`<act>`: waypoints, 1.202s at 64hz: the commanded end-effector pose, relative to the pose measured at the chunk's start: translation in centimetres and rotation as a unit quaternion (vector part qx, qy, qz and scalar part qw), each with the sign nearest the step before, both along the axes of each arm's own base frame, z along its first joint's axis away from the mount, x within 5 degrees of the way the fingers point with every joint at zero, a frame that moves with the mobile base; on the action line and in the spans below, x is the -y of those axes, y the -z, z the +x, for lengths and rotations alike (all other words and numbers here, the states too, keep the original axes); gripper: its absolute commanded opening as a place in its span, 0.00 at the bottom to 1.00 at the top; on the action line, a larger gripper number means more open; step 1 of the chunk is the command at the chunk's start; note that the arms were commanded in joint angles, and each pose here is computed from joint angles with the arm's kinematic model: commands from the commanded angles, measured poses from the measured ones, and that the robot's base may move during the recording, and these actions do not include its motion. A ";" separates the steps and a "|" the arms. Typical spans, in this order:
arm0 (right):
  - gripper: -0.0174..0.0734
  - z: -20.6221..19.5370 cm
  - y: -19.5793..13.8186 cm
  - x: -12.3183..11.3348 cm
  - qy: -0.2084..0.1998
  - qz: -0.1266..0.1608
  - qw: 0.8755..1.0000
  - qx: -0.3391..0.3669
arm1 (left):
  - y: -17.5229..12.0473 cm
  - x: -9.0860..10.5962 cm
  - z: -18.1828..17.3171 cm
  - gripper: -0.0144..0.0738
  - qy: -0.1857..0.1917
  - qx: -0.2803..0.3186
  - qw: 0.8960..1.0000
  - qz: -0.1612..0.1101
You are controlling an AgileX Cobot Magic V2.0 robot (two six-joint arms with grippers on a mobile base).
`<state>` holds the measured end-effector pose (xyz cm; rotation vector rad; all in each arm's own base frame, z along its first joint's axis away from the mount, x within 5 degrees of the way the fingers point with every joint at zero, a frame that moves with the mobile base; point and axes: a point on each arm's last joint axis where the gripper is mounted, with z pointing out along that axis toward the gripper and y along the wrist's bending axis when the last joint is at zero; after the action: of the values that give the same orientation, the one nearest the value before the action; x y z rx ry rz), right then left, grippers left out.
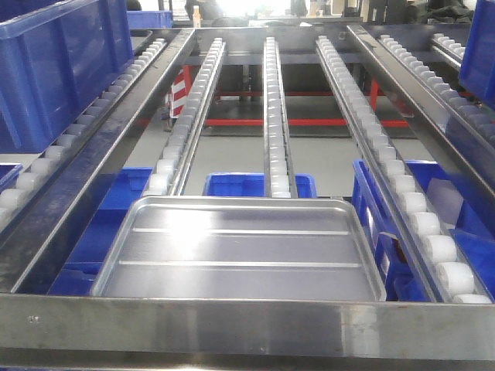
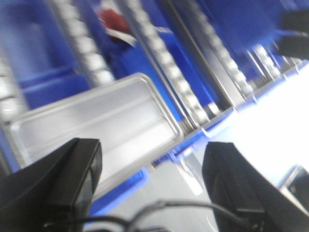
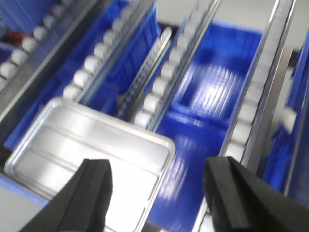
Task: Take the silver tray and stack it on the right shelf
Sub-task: 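Lower both grippers onto the near and far short rims of the silver tray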
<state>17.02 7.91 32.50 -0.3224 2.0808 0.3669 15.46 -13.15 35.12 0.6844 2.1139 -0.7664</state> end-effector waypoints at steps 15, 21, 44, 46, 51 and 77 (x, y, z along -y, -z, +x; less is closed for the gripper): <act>0.75 3.4 0.0 -1.9 -0.003 -0.022 0.993 -0.118 | 0.4 3.4 5.1 0.57 0.002 -0.016 0.999 0.031; 0.75 4.5 0.7 -2.4 0.005 -0.026 0.988 -0.154 | 0.7 3.7 6.6 0.56 -0.018 -0.038 0.997 0.064; 0.75 8.3 4.9 -3.9 0.067 -0.024 0.966 -0.248 | 4.3 2.8 9.7 0.52 -0.179 -0.150 0.955 0.183; 0.75 8.6 5.3 -4.0 0.074 -0.019 0.964 -0.254 | 4.8 3.0 9.8 0.52 -0.182 -0.155 0.952 0.192; 0.75 9.1 6.1 -4.2 0.087 -0.011 0.960 -0.265 | 5.8 3.5 10.2 0.52 -0.193 -0.164 0.945 0.209; 0.75 10.7 9.1 -4.9 0.095 -0.023 0.951 -0.293 | 9.8 6.3 11.8 0.52 -0.212 -0.192 0.938 0.198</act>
<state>27.03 12.54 21.73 -0.0238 2.7779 0.2877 26.78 -18.97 23.74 0.2823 2.7780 -0.1791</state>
